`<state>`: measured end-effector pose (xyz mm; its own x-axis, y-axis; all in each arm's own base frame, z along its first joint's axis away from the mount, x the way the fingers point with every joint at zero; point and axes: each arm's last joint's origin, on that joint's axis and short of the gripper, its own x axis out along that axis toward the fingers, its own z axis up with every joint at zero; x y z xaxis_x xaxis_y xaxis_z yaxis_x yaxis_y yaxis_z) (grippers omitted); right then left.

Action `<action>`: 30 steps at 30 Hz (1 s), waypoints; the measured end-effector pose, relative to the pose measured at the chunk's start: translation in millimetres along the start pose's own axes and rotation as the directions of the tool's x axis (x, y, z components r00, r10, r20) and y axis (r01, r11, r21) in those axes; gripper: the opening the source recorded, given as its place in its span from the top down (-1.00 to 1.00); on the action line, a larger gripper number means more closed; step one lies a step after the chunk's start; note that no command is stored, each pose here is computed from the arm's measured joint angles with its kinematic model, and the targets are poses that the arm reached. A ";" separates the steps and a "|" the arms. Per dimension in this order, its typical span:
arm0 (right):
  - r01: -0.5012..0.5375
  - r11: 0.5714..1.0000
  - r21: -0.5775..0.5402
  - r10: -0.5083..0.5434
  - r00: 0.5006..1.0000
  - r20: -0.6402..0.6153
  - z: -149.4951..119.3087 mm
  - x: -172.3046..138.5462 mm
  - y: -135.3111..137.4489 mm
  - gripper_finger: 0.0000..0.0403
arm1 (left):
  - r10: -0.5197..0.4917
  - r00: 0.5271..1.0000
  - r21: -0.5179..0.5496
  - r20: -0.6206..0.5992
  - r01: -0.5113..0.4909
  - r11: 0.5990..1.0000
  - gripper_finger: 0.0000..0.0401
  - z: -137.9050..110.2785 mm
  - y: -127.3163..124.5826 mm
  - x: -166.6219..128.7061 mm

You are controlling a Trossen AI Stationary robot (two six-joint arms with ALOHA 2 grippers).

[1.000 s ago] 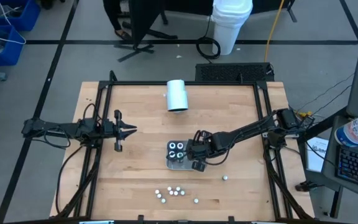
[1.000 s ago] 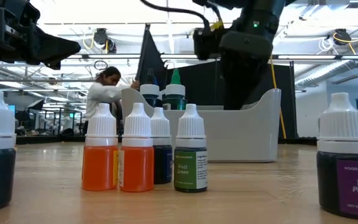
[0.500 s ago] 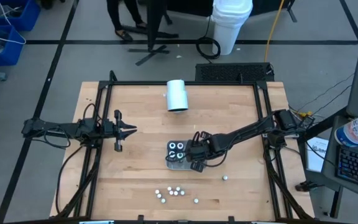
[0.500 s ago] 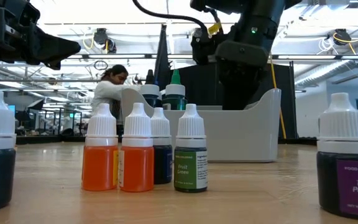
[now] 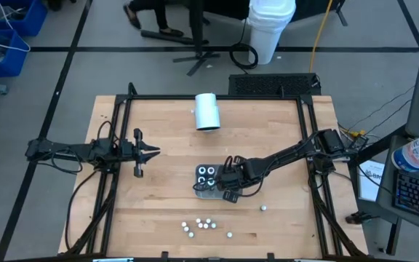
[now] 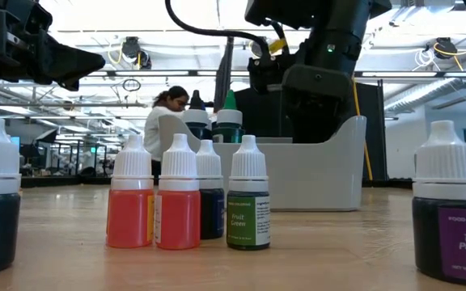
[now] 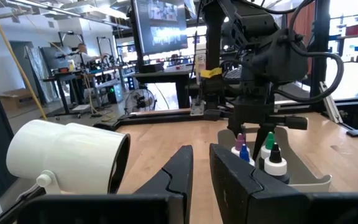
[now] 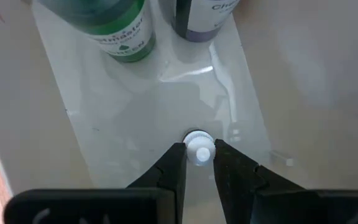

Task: Pick & Place food coloring
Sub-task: Put the small purple food coloring bottle into the gray bin, then put the orange food coloring bottle into the gray bin

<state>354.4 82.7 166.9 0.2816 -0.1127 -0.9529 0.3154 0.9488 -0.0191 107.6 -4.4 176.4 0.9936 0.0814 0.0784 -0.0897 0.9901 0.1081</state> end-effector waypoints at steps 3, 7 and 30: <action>0.004 1.000 -0.002 -0.004 1.000 -0.007 -0.8 0.0 -0.3 0.62 | 0.000 1.000 0.000 0.000 0.000 1.000 0.69 0.0 0.0 0.0; 0.007 1.000 -0.003 -0.007 1.000 -0.012 -1.5 -3.1 -1.4 0.52 | 0.000 1.000 0.000 0.000 0.000 1.000 0.69 0.0 0.0 0.0; 0.129 0.966 -0.226 -0.010 0.886 0.463 -38.1 -126.6 26.6 0.60 | -0.001 1.000 0.001 -0.003 0.001 1.000 0.69 -0.3 0.0 0.0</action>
<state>292.6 133.4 275.4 0.6664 -0.2459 -0.7039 0.1358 0.9683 -0.2097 107.6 -4.4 176.1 0.9939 0.0813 0.0752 -0.0892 0.9901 0.1088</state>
